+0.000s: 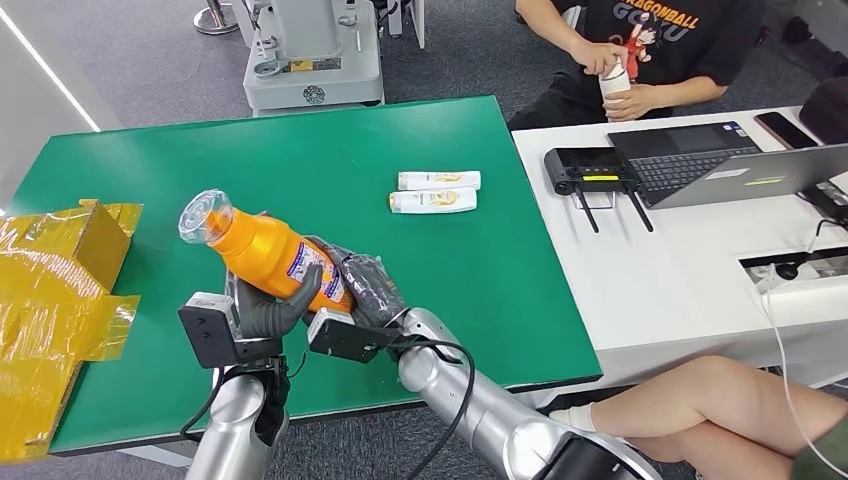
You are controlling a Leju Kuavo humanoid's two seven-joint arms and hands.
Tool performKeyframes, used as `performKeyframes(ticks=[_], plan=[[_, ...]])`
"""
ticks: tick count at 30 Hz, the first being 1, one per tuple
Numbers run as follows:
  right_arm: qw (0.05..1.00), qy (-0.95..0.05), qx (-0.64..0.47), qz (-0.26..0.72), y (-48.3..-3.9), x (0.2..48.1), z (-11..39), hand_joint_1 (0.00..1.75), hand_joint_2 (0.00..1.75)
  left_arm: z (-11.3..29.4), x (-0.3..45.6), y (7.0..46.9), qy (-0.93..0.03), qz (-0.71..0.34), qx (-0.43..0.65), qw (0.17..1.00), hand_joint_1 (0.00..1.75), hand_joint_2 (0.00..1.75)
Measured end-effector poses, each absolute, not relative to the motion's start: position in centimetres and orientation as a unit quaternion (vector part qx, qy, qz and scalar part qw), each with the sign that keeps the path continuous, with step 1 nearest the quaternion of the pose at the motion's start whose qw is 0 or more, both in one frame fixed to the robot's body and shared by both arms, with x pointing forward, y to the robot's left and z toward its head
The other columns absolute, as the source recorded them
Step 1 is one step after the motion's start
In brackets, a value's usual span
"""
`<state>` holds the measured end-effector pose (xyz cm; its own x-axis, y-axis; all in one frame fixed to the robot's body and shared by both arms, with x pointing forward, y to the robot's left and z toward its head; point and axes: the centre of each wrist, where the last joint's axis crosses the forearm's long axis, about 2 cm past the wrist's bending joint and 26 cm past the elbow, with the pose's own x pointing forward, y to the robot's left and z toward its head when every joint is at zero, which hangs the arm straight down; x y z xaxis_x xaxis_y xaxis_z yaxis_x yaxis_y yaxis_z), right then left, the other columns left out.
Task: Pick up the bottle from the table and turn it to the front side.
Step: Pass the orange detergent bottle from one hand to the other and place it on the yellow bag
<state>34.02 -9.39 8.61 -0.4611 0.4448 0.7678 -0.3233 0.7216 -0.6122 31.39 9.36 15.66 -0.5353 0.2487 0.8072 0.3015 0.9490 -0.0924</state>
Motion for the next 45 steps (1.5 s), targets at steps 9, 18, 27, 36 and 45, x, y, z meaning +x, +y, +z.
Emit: performKeyframes(ticks=[9,18,27,36,45], plan=[[0.500,-0.784,-0.055,0.363,-9.2,33.9,9.0,0.00,1.75,15.6,31.4,9.4,-0.875,-0.029,-0.161,0.455,1.75,1.75],[0.461,-0.820,-0.060,0.334,-8.3,34.0,10.7,0.00,1.75,15.6,31.4,9.5,-0.877,-0.025,-0.159,0.454,1.75,1.75],[0.411,-0.857,-0.078,0.301,-8.1,32.9,12.2,0.00,1.75,15.6,31.5,9.7,-0.885,-0.020,-0.137,0.445,1.75,1.75],[0.316,-0.916,-0.047,0.241,-6.6,31.0,16.9,0.00,1.75,14.4,31.1,11.3,-0.885,-0.015,-0.096,0.455,1.75,1.75],[0.309,-0.928,-0.028,0.205,-6.3,29.5,18.0,0.00,1.75,14.1,31.1,12.8,-0.884,-0.004,-0.059,0.464,1.75,1.75]])
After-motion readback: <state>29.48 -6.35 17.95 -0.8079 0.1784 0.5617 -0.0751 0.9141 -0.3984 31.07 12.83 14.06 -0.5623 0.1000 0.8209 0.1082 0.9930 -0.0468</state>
